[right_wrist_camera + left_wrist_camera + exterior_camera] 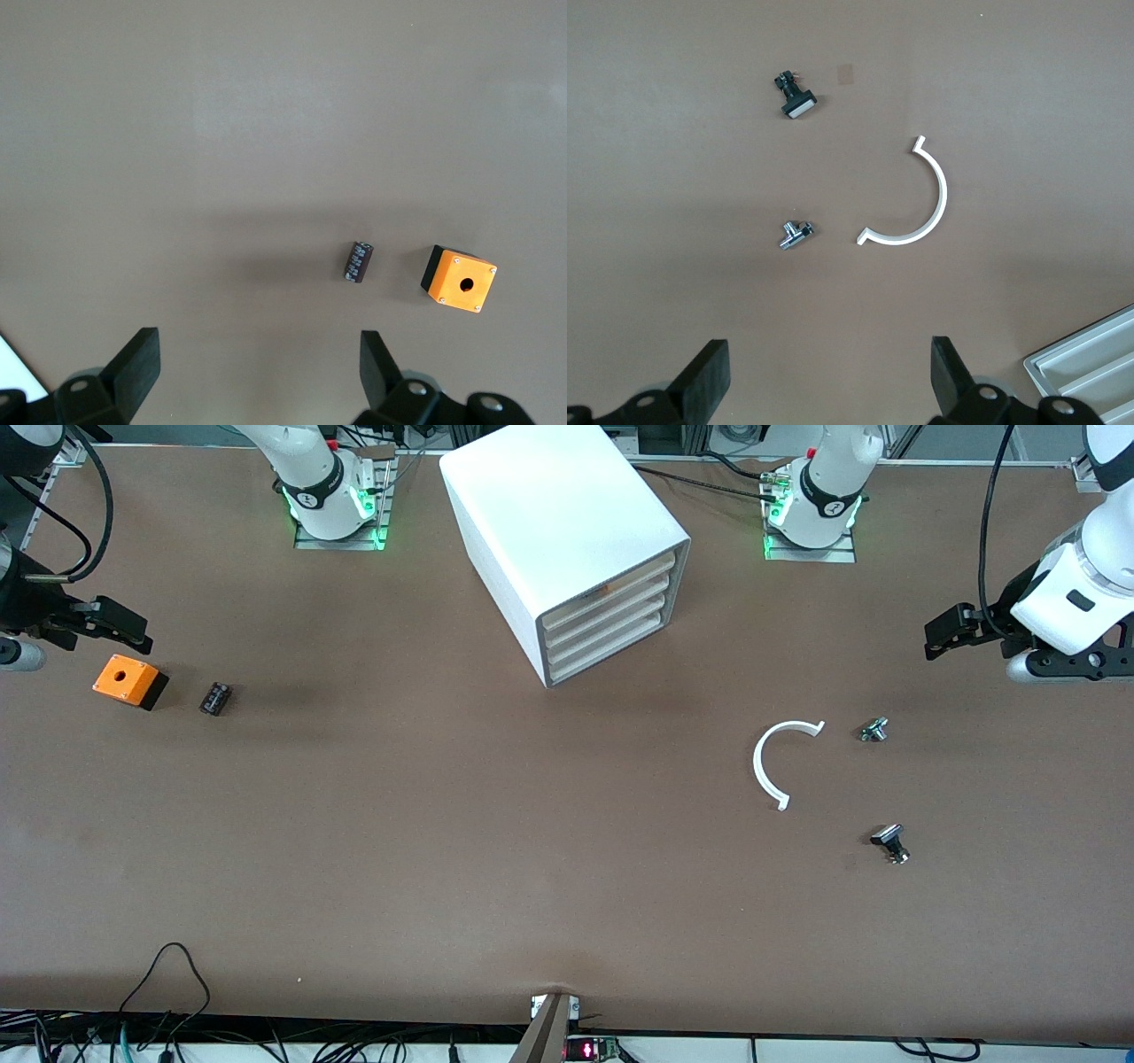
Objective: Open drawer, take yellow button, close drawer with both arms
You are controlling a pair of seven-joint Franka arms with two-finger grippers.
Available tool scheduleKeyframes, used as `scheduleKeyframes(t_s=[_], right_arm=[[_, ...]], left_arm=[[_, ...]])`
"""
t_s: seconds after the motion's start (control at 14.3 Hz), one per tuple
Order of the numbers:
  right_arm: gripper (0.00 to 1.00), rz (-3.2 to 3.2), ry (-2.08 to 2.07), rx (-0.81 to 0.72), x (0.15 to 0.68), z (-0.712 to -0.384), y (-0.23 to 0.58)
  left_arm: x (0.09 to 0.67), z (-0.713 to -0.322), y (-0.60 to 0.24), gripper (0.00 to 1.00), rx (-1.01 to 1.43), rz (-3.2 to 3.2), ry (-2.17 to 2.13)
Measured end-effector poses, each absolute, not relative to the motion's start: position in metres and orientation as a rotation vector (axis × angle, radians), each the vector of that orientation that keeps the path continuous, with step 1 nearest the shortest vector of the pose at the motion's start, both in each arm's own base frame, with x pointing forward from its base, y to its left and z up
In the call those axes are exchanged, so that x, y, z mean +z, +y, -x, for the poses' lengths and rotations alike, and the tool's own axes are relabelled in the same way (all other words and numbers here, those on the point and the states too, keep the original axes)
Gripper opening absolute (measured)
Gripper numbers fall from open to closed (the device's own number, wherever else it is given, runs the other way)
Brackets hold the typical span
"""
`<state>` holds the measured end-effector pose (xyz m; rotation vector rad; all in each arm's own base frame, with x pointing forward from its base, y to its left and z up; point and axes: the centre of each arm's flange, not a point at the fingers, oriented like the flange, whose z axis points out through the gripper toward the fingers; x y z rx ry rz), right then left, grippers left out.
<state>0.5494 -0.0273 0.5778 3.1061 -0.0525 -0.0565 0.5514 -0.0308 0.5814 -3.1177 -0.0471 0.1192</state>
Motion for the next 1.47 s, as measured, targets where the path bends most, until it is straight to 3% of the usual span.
scheduleKeyframes(t_s=[1.47], right_arm=[[1.0,-3.105,-0.068,-0.071,0.5716,-0.5522,-0.0318]], left_arm=[[0.5796,-0.5557,-0.0309,1.0,0.093,3.12,-0.047]])
